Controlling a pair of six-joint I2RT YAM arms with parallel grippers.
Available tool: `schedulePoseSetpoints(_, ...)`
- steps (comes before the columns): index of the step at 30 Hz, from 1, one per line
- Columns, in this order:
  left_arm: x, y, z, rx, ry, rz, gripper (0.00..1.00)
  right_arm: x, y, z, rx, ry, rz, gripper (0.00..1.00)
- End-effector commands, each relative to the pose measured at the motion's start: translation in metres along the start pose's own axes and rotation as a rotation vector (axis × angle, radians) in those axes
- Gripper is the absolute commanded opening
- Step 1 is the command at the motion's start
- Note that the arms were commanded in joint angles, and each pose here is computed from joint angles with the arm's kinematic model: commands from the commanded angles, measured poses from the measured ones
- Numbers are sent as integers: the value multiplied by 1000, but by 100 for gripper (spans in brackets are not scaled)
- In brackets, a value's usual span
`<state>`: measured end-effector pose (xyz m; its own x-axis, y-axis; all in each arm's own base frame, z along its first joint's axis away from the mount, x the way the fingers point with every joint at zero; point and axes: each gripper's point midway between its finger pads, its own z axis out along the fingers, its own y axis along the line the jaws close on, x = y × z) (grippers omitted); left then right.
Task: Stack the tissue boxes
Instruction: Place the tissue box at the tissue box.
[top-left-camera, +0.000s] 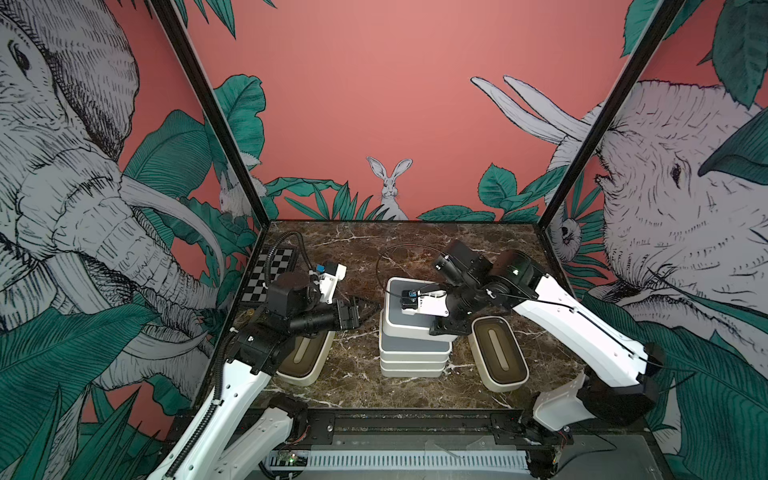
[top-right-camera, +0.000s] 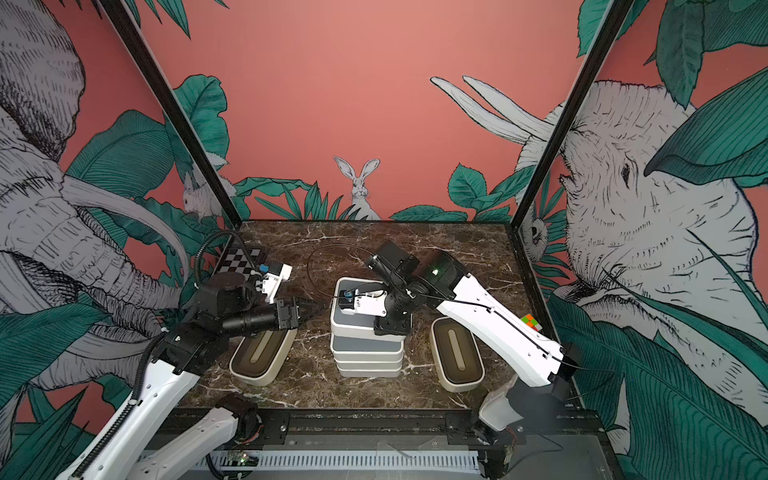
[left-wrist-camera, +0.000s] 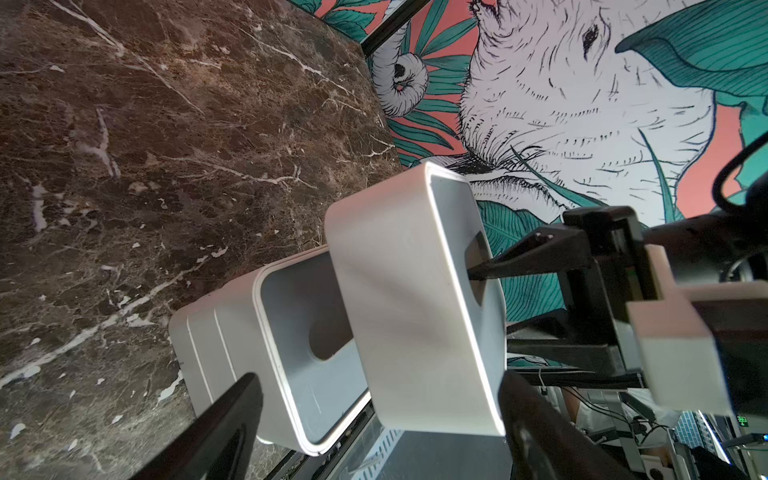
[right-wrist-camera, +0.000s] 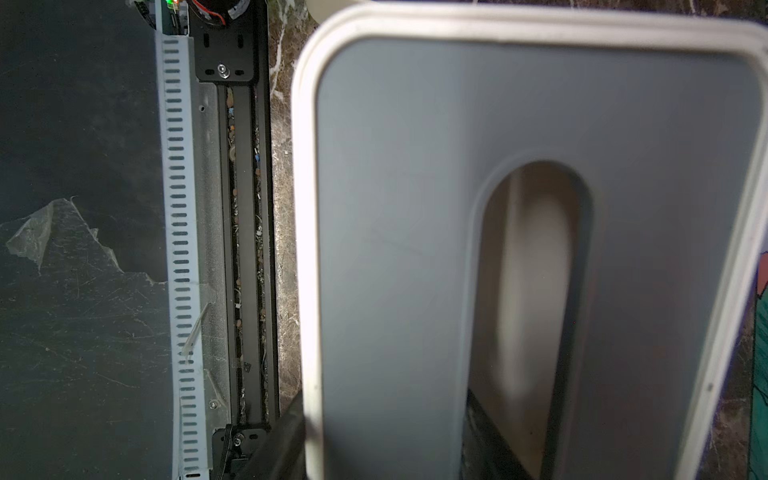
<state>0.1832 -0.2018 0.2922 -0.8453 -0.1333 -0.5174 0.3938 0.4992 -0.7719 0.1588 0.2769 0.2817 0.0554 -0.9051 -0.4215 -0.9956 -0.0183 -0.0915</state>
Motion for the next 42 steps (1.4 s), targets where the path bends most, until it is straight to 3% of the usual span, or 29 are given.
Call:
schedulePoseSetpoints(1,0,-6,-2,37,-4,5,89,-5,2,4,-5,-1,-18,36)
schedulePoseSetpoints(31,7,8,1,-6,5,4,86,3,10,25,-33,126,22,37)
schedulePoseSetpoints(42,8,12,3,-16,10,3,86,-2,13,28,-35,111,17,37)
